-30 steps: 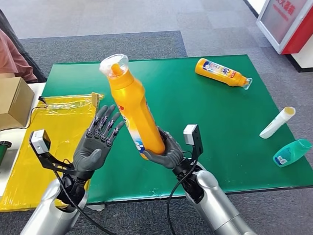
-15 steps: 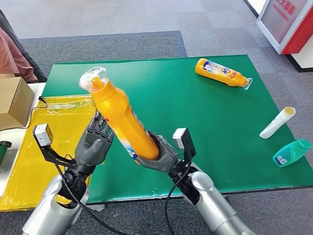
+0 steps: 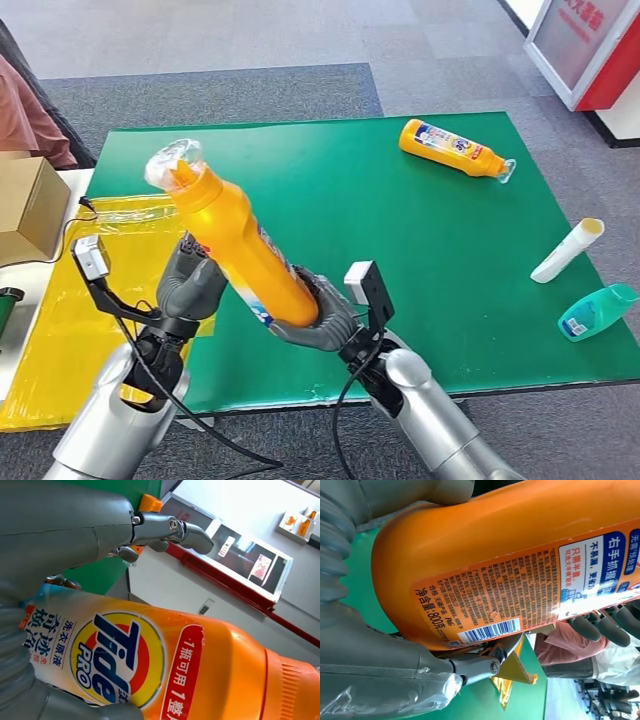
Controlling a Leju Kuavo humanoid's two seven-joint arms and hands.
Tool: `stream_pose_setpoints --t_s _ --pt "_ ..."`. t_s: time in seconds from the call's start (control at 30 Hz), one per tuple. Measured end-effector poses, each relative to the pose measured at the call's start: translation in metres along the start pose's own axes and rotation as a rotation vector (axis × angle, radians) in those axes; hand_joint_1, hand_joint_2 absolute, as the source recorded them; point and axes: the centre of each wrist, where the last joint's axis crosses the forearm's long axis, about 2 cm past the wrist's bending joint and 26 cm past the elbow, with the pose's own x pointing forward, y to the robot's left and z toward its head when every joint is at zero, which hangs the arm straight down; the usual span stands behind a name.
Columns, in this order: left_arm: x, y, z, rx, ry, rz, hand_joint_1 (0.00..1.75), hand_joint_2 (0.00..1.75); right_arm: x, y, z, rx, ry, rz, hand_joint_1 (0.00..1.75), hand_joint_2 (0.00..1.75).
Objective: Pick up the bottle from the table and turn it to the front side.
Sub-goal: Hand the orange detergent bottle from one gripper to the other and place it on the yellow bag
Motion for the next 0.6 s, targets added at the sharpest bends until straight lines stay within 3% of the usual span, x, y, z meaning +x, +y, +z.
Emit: stream_pose_setpoints --t_s 0.27,0.6 --pt "-0.016 -0.013 -0.006 -0.016 0.057 0.006 0.00 1.75 0.004 -0.001 -0.005 -0.021 -0.007 0.057 1.75 1.75" --pt "-0.021 -0.016 -0.011 -0.029 0.088 -0.001 0.00 1.75 0.004 -0.001 -0.005 -0.039 -0.016 0.071 1.75 1.75"
